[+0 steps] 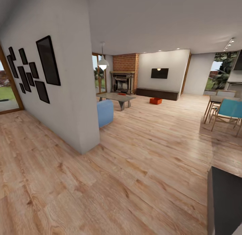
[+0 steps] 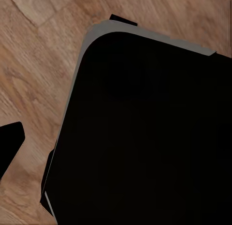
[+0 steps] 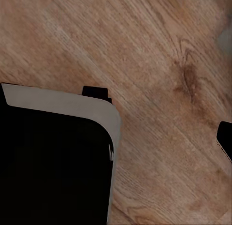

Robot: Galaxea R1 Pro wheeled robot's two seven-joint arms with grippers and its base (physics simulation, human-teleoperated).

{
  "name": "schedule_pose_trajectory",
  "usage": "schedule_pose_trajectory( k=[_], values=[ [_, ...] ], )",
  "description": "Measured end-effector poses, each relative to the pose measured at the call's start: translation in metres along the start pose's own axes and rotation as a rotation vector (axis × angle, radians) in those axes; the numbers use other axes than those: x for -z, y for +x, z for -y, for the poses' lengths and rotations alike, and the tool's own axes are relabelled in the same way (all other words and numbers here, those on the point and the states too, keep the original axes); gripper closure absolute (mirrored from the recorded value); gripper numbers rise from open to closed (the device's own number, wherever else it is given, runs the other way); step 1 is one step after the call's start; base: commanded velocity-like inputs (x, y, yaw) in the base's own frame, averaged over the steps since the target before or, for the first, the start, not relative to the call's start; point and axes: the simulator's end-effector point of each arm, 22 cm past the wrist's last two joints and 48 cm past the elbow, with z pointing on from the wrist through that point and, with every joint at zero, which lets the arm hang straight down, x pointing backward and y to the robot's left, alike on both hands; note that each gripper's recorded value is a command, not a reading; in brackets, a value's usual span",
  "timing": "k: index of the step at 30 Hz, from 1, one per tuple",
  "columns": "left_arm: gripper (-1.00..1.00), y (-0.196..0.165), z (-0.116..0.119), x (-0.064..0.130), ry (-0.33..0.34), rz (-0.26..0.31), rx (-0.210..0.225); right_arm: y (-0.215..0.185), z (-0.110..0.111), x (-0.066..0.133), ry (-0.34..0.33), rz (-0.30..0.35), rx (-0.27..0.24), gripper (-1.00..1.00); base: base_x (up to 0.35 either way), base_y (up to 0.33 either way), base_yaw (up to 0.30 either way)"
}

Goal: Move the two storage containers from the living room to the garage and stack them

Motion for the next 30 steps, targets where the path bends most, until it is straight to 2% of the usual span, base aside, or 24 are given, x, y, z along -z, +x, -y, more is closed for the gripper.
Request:
schedule_pose_trajectory(
  k=[18,30],
  values=[
    [-1.00,0.0000,0.0002,0.0000,0.000,0.000,-0.004,-0.0002,-0.0002,0.0000,-0.001,0.001,0.002,-1.00,0.325,0.000,-0.008],
    [-1.00,0.0001,0.0001,0.0000,0.000,-0.001,-0.004,-0.0003,-0.0011,0.0000,-0.001,0.001,0.001,-1.00,0.325,0.000,-0.249]
  ],
)
